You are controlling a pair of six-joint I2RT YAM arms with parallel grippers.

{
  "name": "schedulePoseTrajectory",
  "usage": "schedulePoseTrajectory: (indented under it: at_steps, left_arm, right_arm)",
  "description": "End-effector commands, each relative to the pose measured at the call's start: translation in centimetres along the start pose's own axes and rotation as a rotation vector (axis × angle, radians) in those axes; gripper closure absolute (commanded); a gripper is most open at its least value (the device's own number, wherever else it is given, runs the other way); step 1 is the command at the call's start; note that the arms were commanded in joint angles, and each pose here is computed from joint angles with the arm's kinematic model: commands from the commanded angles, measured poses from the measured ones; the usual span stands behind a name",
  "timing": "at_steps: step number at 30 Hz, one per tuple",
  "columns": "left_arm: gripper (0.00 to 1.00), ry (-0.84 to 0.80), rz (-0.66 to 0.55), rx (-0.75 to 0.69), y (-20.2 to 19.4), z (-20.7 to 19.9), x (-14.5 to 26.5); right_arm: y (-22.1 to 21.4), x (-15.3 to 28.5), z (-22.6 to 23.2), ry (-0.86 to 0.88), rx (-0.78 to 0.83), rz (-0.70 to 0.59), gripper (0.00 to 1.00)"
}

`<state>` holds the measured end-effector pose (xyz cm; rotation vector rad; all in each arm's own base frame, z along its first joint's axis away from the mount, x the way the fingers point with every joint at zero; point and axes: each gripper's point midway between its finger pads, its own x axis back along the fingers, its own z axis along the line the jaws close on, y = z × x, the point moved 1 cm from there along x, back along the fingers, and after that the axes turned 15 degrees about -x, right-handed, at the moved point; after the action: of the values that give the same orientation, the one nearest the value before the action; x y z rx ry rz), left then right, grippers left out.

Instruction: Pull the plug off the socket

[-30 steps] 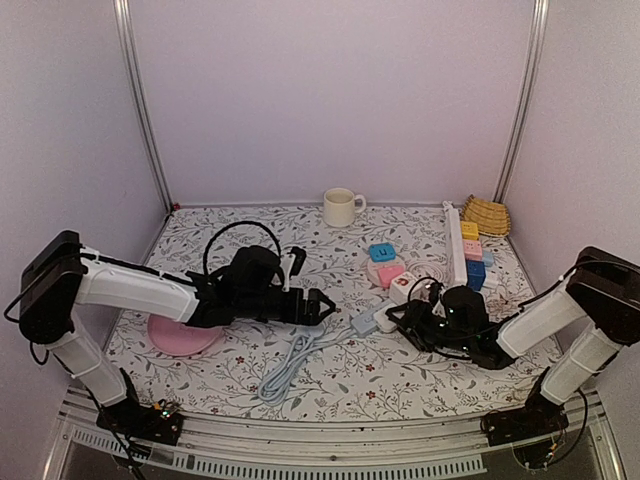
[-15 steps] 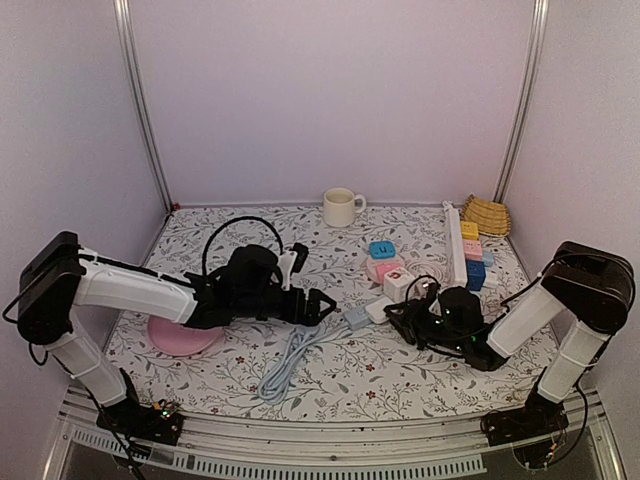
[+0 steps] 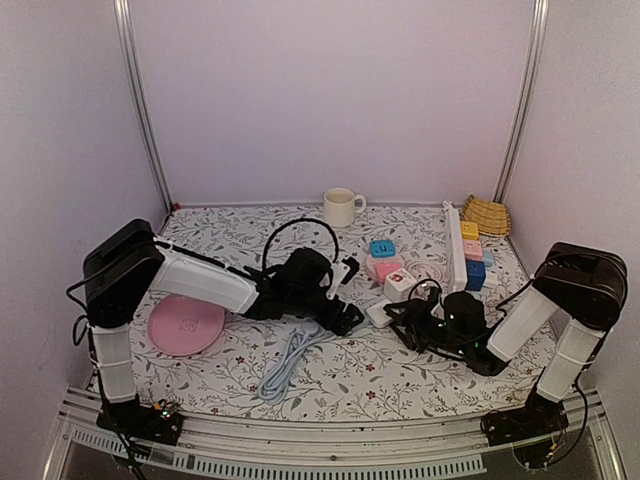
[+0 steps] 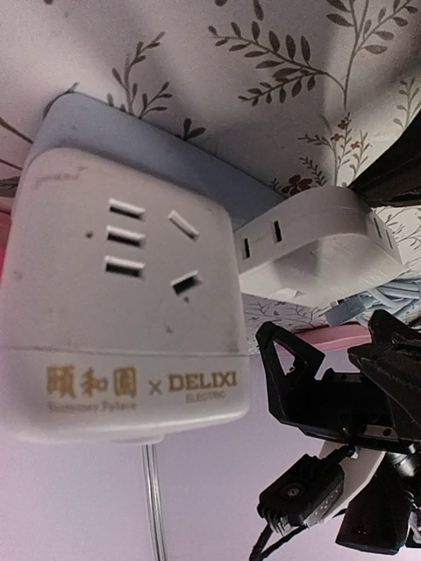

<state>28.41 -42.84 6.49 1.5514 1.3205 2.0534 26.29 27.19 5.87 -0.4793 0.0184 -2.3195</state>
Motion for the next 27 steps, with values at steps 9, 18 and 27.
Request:
schedulePoseTrajectory:
  at_steps: [9,18,27]
  left_arm:
    - [0.22,-0.004,0.106,-0.178,-2.3,-2.5,-3.4]
    - [0.43,0.028,0.116,-0.206,-2.4,-2.6,-4.3]
    - [0.83,0.041,0.050,-0.180,-0.8,-3.7,-2.7]
  right_arm:
    - [-0.4,0.6,-1.0,0.047,-0.051,0.044,0.46]
    - [-0.3,0.8,-0.7,0.068,-0.055,0.047,0.45]
    - [-0.3,0.5,0.0,0.086,-0.046,0.054,0.46]
